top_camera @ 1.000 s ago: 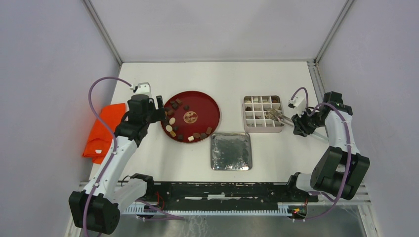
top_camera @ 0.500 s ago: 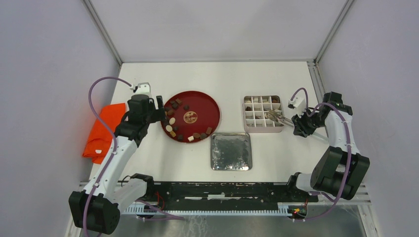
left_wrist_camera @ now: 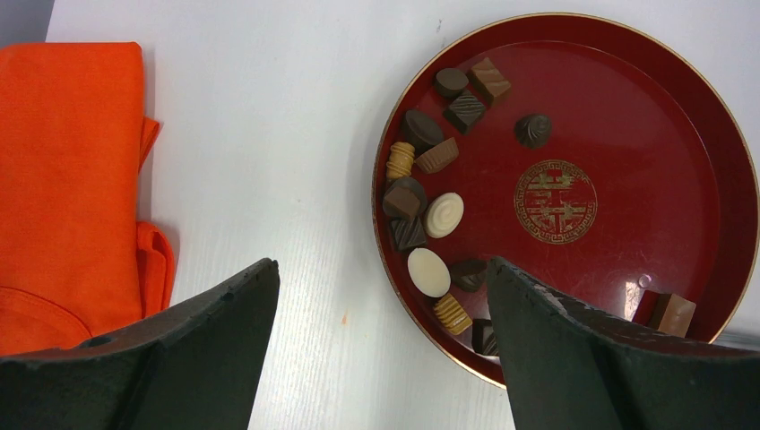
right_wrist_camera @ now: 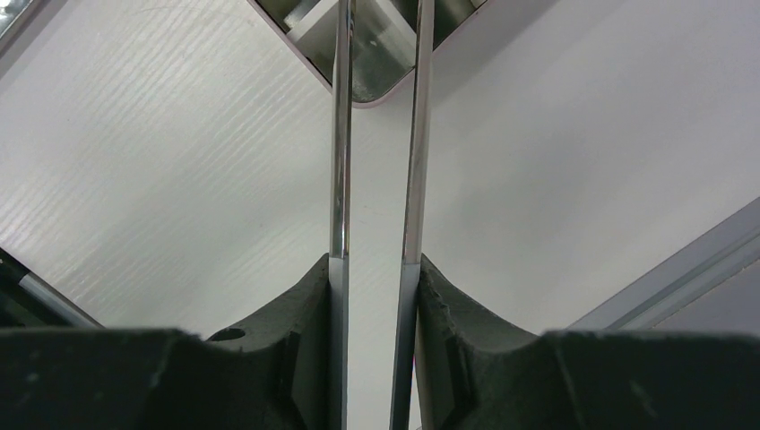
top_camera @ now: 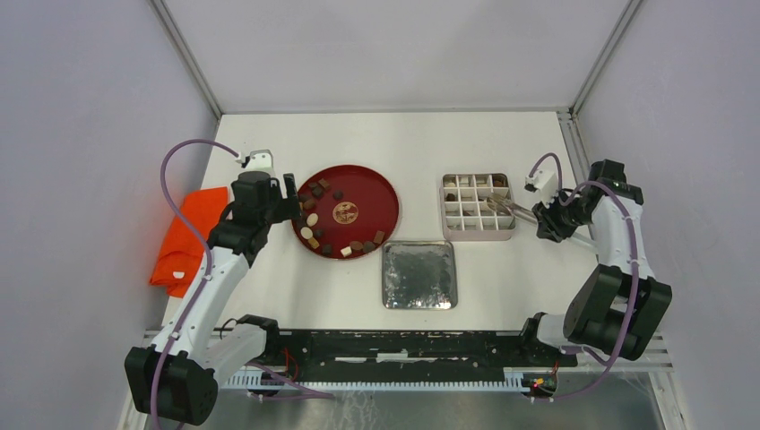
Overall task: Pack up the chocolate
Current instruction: Place the fake chocolate in the packing box.
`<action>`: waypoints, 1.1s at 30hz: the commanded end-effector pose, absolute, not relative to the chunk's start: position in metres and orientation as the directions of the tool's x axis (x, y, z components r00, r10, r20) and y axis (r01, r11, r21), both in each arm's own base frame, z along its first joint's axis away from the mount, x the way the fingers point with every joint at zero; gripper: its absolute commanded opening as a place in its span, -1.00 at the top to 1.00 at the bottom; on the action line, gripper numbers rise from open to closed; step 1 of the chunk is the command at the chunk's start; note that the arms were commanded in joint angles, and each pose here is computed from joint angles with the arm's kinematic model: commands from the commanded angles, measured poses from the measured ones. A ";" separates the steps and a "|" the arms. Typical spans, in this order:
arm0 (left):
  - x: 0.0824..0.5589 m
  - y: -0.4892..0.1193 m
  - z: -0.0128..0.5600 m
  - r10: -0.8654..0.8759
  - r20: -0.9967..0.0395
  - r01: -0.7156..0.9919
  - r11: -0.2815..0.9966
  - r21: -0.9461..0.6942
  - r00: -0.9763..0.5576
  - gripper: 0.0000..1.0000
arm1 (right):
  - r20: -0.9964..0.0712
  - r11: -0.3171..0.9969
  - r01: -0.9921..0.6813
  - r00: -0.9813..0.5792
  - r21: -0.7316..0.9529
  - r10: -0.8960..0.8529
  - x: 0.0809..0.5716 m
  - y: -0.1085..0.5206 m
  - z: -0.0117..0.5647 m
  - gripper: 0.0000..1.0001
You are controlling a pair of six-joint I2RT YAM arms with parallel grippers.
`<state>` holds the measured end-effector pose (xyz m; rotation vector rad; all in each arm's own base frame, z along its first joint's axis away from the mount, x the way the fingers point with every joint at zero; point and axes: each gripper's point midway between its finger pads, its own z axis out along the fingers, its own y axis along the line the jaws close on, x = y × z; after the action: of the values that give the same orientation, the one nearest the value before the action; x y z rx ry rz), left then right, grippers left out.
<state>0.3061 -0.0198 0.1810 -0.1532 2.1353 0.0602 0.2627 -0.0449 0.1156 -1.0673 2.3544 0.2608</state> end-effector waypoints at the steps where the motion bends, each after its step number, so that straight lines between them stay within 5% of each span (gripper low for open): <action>1: 0.313 -0.019 0.191 -0.057 -0.865 -0.113 0.994 0.000 -0.499 -0.82 | -0.570 0.653 -0.754 -0.505 -0.073 -0.648 0.275 -0.046 0.128 0.48; 19: 0.313 -0.019 0.191 -0.057 -0.865 -0.112 0.994 -0.001 -0.499 -0.82 | -0.565 0.622 -0.782 -0.494 -0.042 -0.660 0.262 -0.039 0.119 0.17; 33: 0.313 -0.019 0.191 -0.058 -0.866 -0.115 0.993 -0.001 -0.497 -0.82 | -0.642 0.603 -0.798 -0.462 0.000 -0.612 0.263 -0.020 0.135 0.24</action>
<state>0.3061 -0.0198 0.1810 -0.1534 2.1353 0.0606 0.2567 -0.0369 0.1132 -1.1063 2.3413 0.3354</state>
